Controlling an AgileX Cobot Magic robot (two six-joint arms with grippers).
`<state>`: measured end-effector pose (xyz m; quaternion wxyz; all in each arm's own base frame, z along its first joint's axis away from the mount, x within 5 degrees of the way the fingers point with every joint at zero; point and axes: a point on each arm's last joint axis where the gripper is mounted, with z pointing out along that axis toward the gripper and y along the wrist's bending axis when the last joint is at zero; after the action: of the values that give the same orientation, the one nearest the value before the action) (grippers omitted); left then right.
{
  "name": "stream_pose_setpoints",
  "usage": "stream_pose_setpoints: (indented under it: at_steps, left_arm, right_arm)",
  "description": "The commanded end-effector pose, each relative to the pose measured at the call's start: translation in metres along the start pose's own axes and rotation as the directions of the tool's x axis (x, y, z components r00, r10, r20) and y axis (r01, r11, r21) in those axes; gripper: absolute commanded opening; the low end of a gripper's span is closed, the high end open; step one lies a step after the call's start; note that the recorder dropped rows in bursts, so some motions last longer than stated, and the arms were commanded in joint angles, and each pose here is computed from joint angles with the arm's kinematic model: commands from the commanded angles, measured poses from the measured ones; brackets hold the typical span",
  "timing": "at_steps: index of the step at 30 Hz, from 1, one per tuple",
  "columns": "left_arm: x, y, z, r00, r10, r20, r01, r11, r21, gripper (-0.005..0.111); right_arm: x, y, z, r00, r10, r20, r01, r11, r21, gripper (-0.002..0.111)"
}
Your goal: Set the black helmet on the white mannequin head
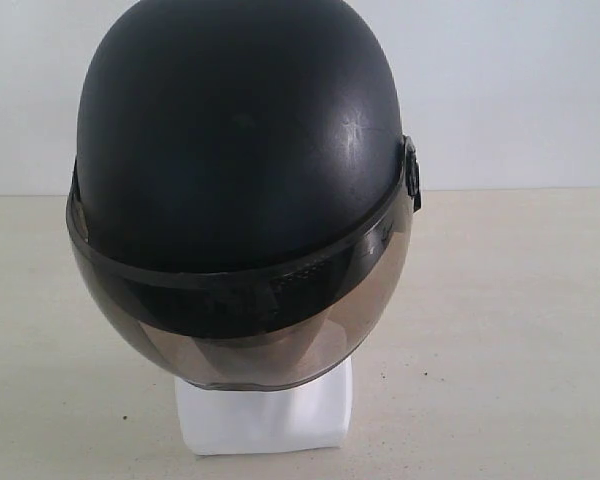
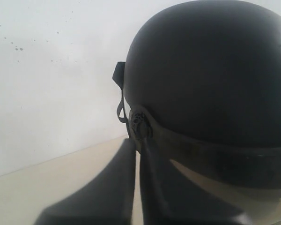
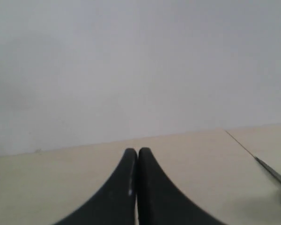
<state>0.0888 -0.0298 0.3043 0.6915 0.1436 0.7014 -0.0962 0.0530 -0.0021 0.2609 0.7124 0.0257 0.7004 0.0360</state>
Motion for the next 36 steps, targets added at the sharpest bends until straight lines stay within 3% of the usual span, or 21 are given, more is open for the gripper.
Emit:
stream_pose_setpoints:
  at_steps: [1,7,12,19,36]
  left_arm:
    - [0.000,-0.001,-0.001,1.000,-0.024,0.005,0.023,1.000,0.004,0.005]
    - [0.000,-0.001,-0.001,1.000,-0.024,0.005,0.023,1.000,0.004,0.005]
    - [0.000,-0.001,-0.001,1.000,-0.024,0.005,0.023,1.000,0.004,0.005]
    - [0.000,-0.001,-0.001,1.000,-0.024,0.005,0.023,1.000,0.004,0.005]
    - [0.000,-0.001,-0.001,1.000,-0.024,0.005,0.023,1.000,0.004,0.005]
  right_arm:
    - [0.034,-0.003,-0.001,1.000,0.003,0.022,-0.003,1.000,0.028,0.000]
    - [0.058,-0.005,0.002,0.999,0.000,-0.039,0.002,1.000,0.027,0.000]
    - [0.056,-0.004,0.003,1.000,-0.003,-0.024,0.004,1.000,0.019,0.000]
    - [0.072,-0.005,0.001,0.981,-0.038,-0.192,0.042,0.999,0.017,0.000]
    - [0.077,-0.003,0.000,0.962,-0.098,-0.256,0.096,0.995,-0.020,0.000]
